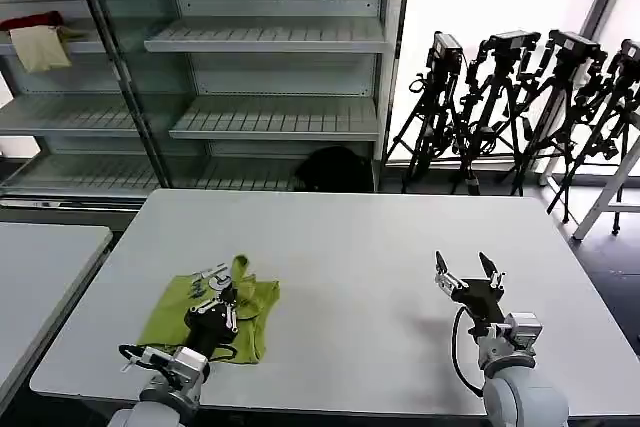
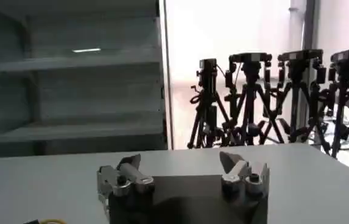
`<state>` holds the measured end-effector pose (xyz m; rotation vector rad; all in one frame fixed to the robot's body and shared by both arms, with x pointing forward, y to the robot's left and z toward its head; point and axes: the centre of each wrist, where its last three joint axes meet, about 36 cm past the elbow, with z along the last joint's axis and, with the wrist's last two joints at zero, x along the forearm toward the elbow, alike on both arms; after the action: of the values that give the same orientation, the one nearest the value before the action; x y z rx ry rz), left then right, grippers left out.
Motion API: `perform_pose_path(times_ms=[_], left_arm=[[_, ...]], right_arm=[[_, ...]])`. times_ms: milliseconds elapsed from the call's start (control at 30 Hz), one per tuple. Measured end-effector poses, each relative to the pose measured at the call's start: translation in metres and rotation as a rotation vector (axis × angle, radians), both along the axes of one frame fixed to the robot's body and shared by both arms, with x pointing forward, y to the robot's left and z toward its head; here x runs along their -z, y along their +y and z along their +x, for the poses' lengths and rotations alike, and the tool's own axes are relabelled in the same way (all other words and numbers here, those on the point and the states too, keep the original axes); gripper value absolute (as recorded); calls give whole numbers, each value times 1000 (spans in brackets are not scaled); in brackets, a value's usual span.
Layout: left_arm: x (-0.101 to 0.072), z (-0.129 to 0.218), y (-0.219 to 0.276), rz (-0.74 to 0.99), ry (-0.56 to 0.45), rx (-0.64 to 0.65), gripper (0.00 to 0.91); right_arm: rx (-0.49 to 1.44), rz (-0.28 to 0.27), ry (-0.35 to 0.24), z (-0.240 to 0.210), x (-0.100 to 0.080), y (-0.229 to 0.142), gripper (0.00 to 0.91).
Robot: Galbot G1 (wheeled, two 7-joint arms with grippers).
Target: Fold and organize the clothes.
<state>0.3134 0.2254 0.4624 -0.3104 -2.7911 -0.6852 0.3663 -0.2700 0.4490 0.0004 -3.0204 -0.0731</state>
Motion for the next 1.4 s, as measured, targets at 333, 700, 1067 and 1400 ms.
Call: perform_pose_path(times_ms=[333,700,1067,1400], left_arm=[[23,6,-18,-19,58,9,907],[35,-3,-43,-80,127,13,907],[42,-7,-62,-170,188,-6,907],[22,-4,-48,-345,139,-19,907]], right_arm=[[-8,-1,3,2,2,2,907],[-10,-5,0,6,1,6,907],[-1,-10,8,4,3,5,907],[-4,-12,1,3,0,6,907]])
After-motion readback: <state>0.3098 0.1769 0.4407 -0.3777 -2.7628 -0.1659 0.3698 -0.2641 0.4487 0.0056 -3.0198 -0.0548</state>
